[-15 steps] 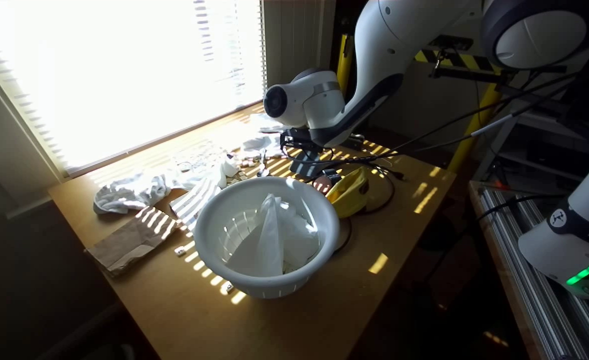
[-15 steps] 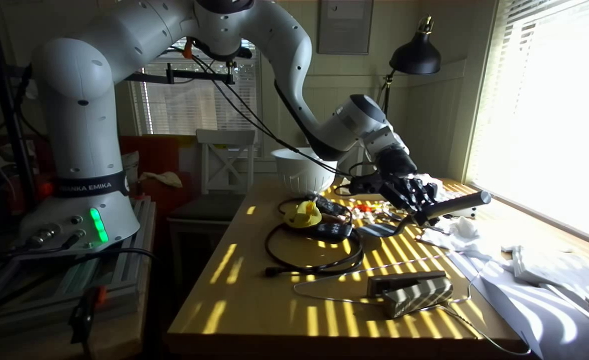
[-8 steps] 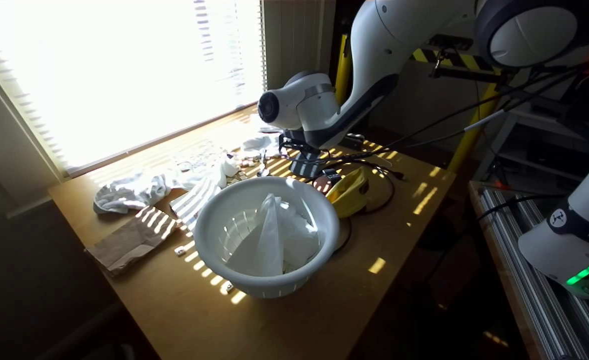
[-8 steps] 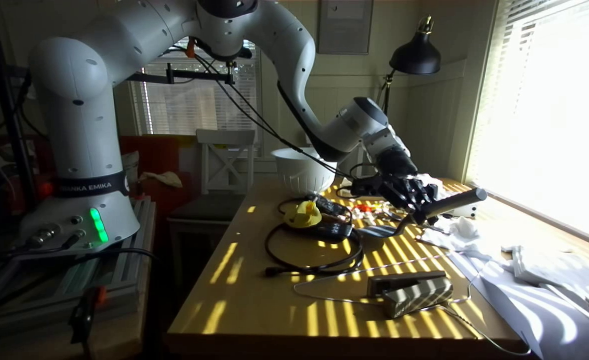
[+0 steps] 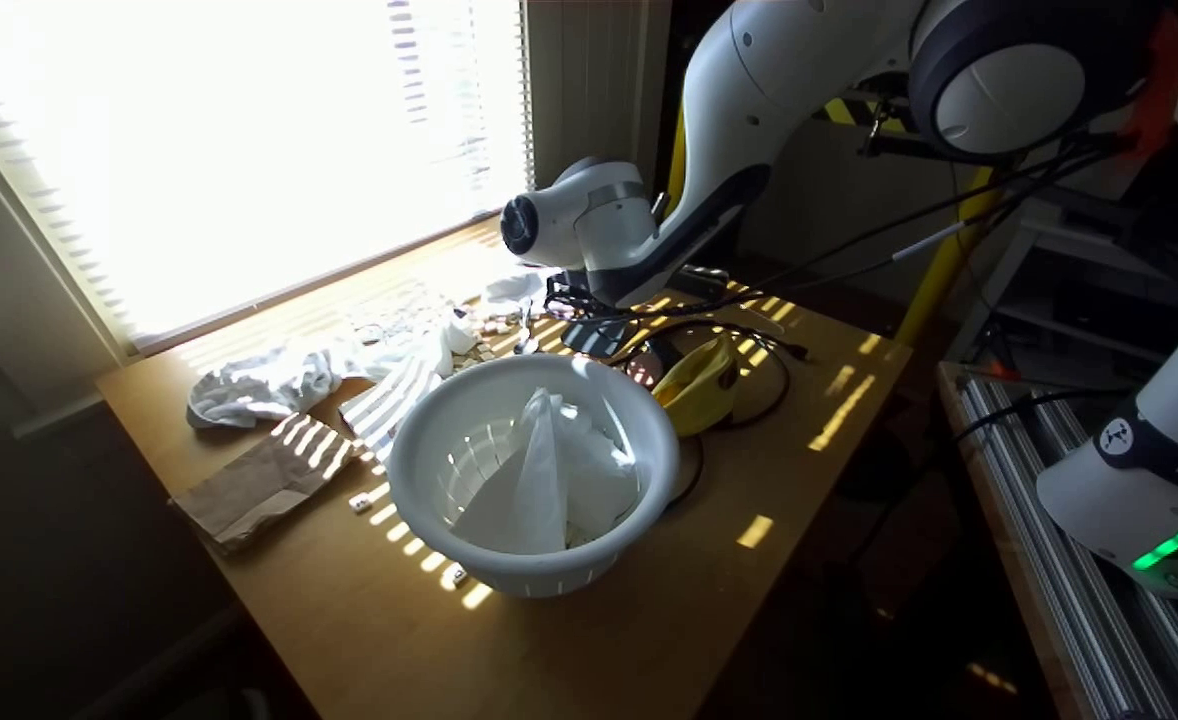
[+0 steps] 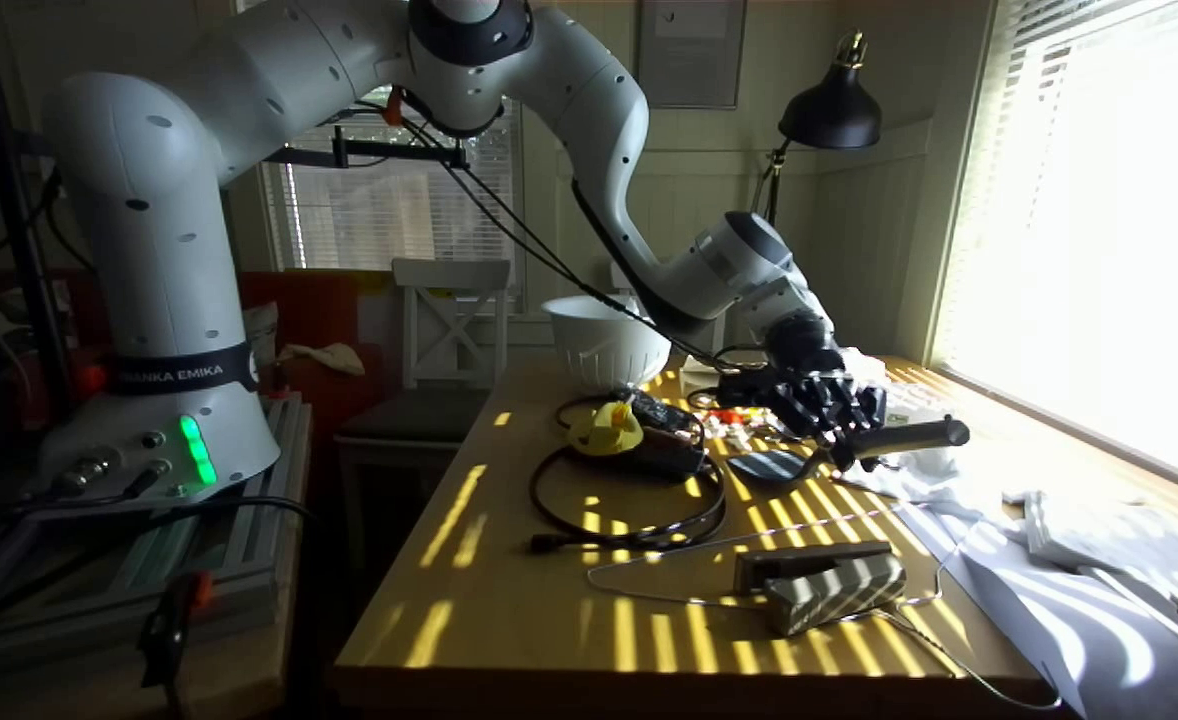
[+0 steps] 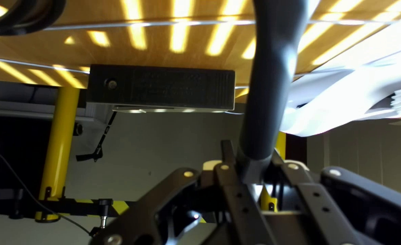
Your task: Pick up the spatula and scoop up the white blocks then put them into the colander
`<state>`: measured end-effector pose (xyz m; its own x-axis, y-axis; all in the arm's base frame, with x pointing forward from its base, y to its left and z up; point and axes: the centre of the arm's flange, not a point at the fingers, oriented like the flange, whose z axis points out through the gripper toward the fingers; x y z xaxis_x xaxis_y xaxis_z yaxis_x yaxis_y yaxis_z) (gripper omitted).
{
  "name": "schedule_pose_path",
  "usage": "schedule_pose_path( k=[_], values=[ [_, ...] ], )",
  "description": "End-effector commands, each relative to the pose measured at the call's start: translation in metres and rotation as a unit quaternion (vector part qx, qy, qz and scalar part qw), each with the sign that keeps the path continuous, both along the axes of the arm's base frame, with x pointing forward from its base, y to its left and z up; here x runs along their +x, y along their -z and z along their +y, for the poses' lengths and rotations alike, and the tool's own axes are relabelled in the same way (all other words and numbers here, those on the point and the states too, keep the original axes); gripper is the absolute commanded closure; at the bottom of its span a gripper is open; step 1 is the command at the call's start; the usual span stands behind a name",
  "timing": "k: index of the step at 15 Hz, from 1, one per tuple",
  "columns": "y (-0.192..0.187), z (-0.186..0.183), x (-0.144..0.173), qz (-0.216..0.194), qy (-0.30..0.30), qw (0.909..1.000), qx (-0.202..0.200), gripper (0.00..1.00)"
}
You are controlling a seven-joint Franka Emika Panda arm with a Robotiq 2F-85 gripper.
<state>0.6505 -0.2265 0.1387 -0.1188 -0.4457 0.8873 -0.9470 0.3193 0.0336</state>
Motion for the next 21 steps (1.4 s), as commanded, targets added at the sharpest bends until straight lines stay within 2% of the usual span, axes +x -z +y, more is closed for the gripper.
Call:
schedule_pose_path(
  k=[1, 5, 9, 14, 17, 21],
  values=[
    [0.003, 0.019, 0.019, 0.015, -0.022, 0.9995, -0.018, 0.94],
    [-0.001, 0.060, 0.035, 0.033, -0.087, 0.9948, -0.042, 0.94],
    [0.000, 0.100, 0.048, 0.045, -0.151, 0.9852, -0.066, 0.94],
    [0.008, 0.122, 0.054, 0.050, -0.194, 0.9761, -0.084, 0.94],
    [0.013, 0.137, 0.053, 0.050, -0.210, 0.9733, -0.077, 0.94],
    [0.019, 0.161, 0.050, 0.048, -0.218, 0.9736, -0.048, 0.94]
  ],
)
